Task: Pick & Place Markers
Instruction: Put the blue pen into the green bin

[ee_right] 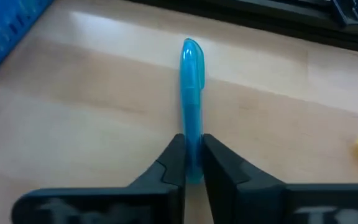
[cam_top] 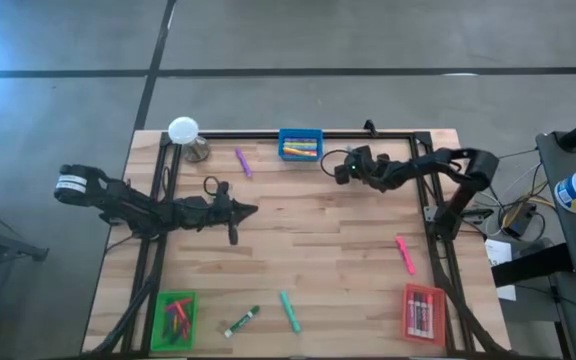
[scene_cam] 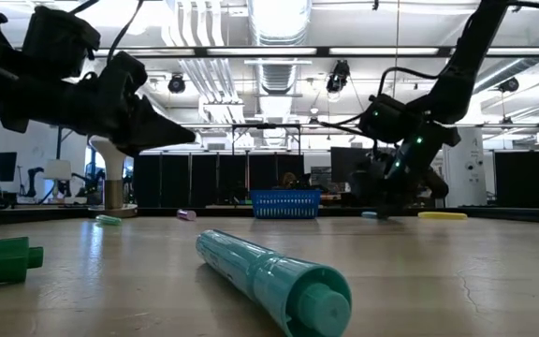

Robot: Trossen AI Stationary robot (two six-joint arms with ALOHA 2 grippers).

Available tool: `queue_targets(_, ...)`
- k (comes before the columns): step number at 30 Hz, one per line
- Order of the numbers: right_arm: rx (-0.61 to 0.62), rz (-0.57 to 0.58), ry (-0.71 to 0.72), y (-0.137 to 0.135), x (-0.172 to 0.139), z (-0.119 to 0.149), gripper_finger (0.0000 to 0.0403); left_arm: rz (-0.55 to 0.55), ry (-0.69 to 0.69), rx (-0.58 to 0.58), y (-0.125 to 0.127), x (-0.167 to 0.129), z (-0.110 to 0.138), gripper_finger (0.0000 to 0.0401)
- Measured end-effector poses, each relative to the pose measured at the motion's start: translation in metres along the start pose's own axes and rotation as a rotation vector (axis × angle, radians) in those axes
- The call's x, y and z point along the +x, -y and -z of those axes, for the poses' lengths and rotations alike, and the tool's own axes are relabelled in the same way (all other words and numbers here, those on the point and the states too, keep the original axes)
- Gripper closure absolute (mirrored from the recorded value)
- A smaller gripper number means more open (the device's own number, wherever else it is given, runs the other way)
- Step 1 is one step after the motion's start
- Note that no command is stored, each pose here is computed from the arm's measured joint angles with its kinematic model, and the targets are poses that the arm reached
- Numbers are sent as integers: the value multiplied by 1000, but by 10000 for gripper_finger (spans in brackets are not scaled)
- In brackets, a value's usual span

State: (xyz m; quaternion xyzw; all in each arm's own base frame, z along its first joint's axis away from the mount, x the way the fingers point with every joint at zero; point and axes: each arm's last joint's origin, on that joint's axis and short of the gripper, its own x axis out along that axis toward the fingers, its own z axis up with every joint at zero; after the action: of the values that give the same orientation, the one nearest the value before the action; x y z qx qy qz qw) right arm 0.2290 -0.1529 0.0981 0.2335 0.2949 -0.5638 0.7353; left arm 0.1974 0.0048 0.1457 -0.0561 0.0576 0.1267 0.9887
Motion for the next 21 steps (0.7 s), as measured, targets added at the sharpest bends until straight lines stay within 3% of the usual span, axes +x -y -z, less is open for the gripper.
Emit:
queue_targets(5, -45, -79, -11, -8, -20, 7, 371, 15, 36, -19, 1, 0, -4, 347)
queue_targets(9, -78, -190, 33, -23, -47, 20, 368, 107, 99, -61, 4, -1, -11, 317)
queue_targets(15, -243, -504, 203, -65, -101, 42, 367, 272, 172, -107, 10, -1, -21, 305)
queue_targets(21, -383, -818, 489, -99, -160, 55, 367, 318, 190, -108, 13, 1, -28, 305)
